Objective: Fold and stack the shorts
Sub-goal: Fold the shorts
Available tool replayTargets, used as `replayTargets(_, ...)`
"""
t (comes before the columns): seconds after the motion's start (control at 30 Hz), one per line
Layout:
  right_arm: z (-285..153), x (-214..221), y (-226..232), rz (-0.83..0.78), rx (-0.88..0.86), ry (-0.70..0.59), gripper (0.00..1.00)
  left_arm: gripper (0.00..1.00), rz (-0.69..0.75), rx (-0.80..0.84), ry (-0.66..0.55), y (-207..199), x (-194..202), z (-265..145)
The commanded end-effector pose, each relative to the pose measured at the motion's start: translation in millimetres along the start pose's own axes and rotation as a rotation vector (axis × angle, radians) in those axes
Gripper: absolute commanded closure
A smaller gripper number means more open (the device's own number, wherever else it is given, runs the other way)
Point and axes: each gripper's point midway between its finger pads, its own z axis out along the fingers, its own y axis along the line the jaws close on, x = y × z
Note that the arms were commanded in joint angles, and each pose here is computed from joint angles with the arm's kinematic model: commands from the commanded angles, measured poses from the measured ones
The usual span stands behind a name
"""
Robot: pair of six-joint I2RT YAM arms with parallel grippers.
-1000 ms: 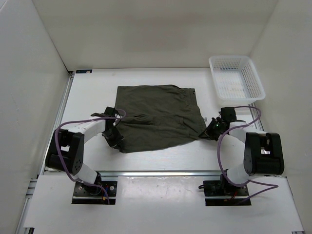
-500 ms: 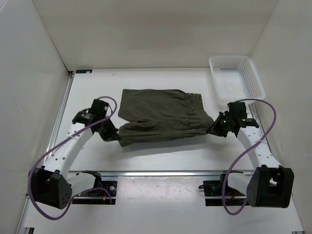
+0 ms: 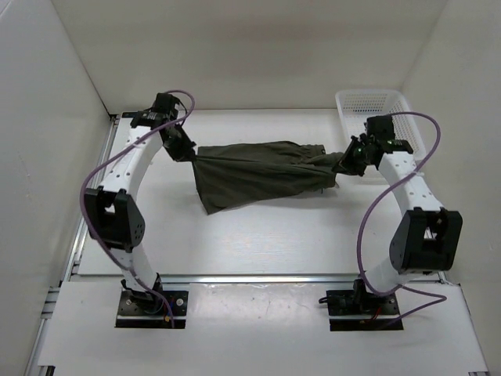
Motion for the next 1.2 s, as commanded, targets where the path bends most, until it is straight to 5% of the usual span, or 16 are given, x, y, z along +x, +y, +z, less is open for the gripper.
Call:
replayTargets(0.0,2.2,-30.4,10.0,-0.035,-0.009,-0.043,1.0,0.89,0.007,-0.006,-0.058,1.9,-33.7,-3.0)
replayTargets(0.33,47.0,-78.1,26.0,-0.025,-0.023,-0.028,1.0,0.89,0.023,0.013,-0.076,-19.8,-81.9,36.1)
replayTargets(0.4,60.6,-100.1,36.8,-0.019,-0.046,-0.04,0.93,0.89,0.045,0.063,-0.118,-36.7,-106.4,38.0)
replayTargets(0.43,65.8,-107.2,44.2,-0.023,-0.075,-0.037,0.83,0.89,0.058,0.084,-0.118,-44.0,-112.4,45.6)
replayTargets(0.47,82.6,-110.7,44.4,-0.01,-0.083,-0.016,0.45,0.89,0.077,0.127,-0.119,-58.7,-124.0,62.6)
replayTargets(0.5,78.8,-127.4,62.9,-0.034,-0.125,-0.052,0.33,0.89,0.072,0.143,-0.128,-61.5,-133.4,71.1)
replayTargets(0.53,79.6,-131.5,67.5,-0.025,-0.138,-0.052,0.25,0.67,0.072,0.144,-0.129,-63.5,-137.3,80.3)
replayTargets(0.6,80.2,-130.8,77.0,-0.029,-0.158,-0.048,0.13,0.41,0.075,0.165,-0.122,-69.2,-141.0,96.9)
replayTargets(0.67,61.7,-125.7,88.9,-0.088,-0.157,-0.08,0.1,0.24,0.079,0.186,-0.15,-74.0,-144.6,79.3)
replayTargets(0.77,32.9,-112.5,92.9,-0.125,-0.145,-0.133,0.1,0.18,0.079,0.115,-0.157,-52.5,-133.5,72.7)
replayTargets(0.87,31.4,-71.0,66.1,-0.103,-0.114,-0.096,0.17,0.24,0.092,0.053,-0.155,-28.0,-113.7,50.0)
replayTargets(1.0,39.0,-18.8,29.9,-0.068,-0.056,-0.016,0.27,0.33,0.104,0.046,0.004,6.0,-46.9,50.3)
replayTargets(1.1,47.9,2.3,19.3,-0.045,-0.054,0.034,0.27,0.21,0.119,0.068,0.107,15.0,-1.2,70.1)
replayTargets(1.17,56.1,5.7,19.2,-0.04,-0.065,0.057,0.15,0.09,0.113,0.075,0.165,17.2,18.9,77.6)
